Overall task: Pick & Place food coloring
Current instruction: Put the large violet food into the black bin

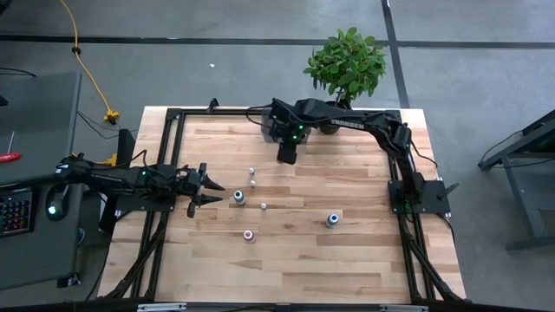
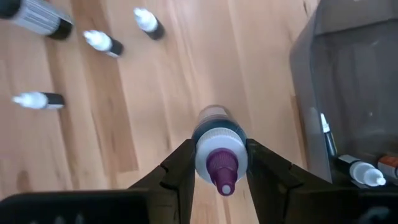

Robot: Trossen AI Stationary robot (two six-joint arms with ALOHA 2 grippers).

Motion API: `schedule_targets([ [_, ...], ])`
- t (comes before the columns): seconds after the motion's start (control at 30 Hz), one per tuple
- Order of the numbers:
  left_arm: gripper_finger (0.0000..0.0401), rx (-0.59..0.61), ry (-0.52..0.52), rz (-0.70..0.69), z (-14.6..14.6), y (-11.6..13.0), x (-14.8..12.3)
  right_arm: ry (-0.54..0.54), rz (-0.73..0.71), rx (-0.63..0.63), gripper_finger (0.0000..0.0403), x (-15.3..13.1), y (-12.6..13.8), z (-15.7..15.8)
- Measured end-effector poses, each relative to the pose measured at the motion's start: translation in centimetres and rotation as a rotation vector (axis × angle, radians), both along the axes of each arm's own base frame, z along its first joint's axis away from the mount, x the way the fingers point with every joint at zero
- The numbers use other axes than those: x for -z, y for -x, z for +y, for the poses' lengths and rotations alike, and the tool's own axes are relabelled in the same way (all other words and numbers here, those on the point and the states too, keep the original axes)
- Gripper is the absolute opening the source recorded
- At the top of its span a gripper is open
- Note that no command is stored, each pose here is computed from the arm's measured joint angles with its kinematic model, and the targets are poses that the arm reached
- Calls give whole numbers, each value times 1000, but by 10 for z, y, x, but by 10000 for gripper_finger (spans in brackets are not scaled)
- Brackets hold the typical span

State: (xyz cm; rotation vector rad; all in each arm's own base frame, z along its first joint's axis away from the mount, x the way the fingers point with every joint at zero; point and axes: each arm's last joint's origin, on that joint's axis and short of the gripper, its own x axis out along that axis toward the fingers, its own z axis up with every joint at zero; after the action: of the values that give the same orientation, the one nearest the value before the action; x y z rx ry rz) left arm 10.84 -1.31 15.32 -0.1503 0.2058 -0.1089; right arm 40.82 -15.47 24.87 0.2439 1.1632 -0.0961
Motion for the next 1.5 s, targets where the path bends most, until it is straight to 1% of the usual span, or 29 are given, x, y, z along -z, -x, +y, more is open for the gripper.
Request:
schedule_targets([
  [0.4, 163, 0, 0, -1, 0, 0, 0, 6, -183, -4, 111, -44, -2, 9],
  [0.7, 163, 0, 0, -1, 0, 0, 0, 65, -346, -7, 111, -97, -5, 8],
  [0.83, 163, 0, 0, 0, 0, 0, 0, 85, -392, -13, 111, -116, -2, 9],
  [1.0, 163, 0, 0, -1, 0, 0, 0, 116, -425, -15, 111, -131, -1, 5],
  [1.23, 163, 0, 0, -1, 0, 0, 0, 147, -412, 3, 111, -138, -3, -7],
  [1.37, 163, 0, 0, -1, 0, 0, 0, 166, -373, 42, 111, -129, -2, -20],
  [1.5, 163, 0, 0, 0, 0, 0, 0, 199, -293, 108, 112, -110, 0, -40],
])
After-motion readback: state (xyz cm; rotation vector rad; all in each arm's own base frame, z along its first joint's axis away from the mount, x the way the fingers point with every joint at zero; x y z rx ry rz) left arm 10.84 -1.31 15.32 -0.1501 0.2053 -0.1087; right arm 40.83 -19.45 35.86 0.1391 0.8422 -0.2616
